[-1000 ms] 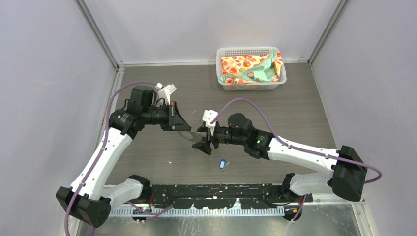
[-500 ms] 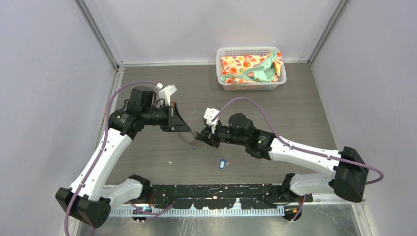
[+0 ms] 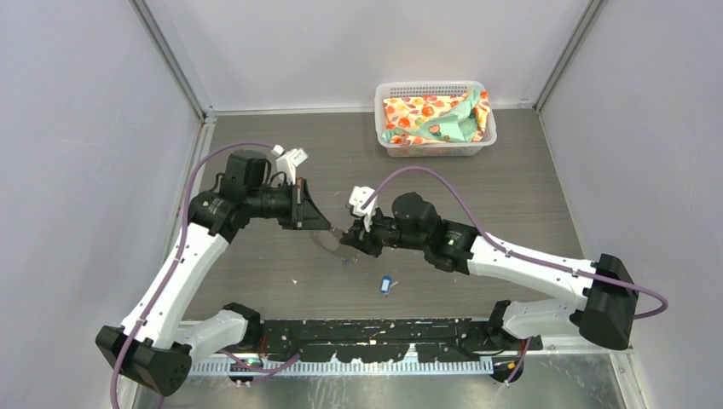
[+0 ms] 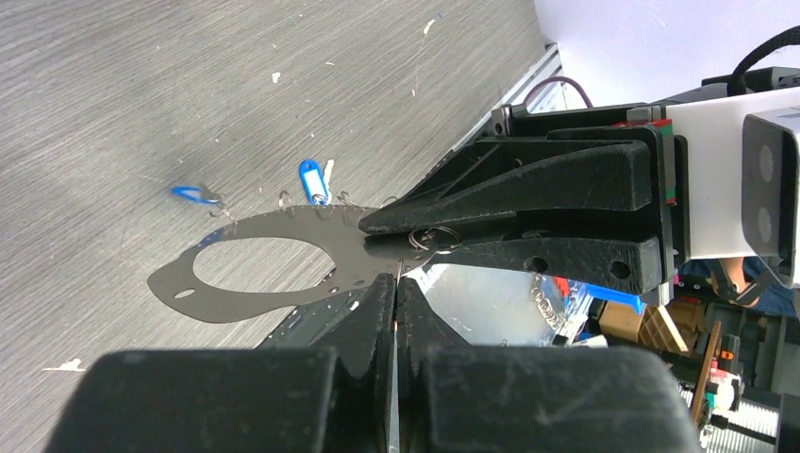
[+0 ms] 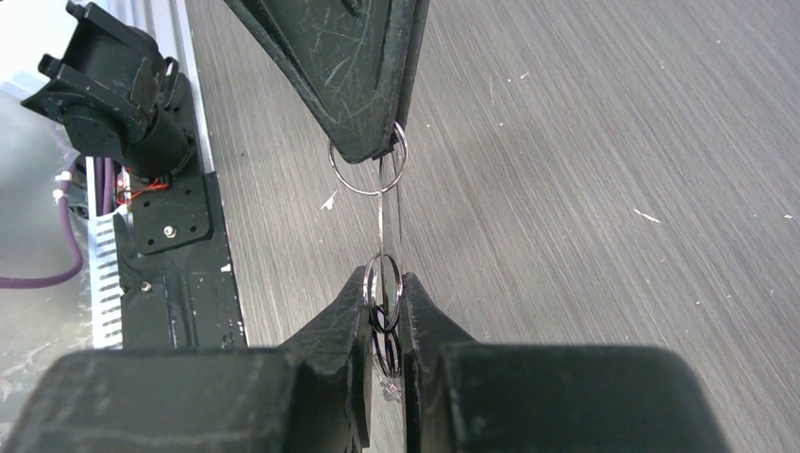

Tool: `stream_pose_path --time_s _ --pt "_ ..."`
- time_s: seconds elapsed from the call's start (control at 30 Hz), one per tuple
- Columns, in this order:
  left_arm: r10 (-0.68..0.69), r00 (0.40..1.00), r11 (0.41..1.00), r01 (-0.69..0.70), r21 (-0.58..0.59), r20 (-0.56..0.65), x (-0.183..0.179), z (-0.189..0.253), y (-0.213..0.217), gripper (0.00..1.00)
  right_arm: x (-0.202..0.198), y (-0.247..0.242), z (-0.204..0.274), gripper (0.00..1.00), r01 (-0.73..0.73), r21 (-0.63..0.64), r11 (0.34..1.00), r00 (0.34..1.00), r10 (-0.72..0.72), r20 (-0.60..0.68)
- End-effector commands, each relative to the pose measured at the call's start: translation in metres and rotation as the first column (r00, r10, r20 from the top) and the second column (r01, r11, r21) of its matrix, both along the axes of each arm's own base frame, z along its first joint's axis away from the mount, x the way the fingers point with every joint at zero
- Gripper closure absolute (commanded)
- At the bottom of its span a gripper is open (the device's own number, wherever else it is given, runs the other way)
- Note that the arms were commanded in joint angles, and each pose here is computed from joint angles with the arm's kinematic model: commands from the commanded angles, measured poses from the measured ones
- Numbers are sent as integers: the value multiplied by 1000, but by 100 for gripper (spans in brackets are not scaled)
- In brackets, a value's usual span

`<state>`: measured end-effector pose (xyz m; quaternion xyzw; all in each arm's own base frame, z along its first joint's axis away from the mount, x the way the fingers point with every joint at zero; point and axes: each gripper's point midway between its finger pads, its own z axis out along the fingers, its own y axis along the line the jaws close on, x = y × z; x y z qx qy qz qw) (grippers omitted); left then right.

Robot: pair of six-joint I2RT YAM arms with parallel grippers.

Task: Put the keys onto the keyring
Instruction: Adjust the keyring.

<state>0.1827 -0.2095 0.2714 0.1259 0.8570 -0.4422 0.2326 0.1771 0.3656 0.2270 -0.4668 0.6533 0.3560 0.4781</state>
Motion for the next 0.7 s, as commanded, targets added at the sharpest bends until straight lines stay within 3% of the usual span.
stream_pose_path --time_s 0.0,0.3,0.43,0.67 --pt "-22 1000 999 23 -25 16 -3 3 -2 100 -5 14 41 89 -41 77 996 998 38 51" --pt "-28 999 999 28 -37 -16 -6 1 -3 100 -3 11 48 59 -17 90 996 998 11 61" --pt "-16 995 999 13 -37 -95 -12 -9 -3 100 -3 9 53 56 -12 110 994 997 3 83" --pt "70 985 997 -66 29 -158 -9 -29 7 100 6 -10 56 37 72 130 989 986 -91 143"
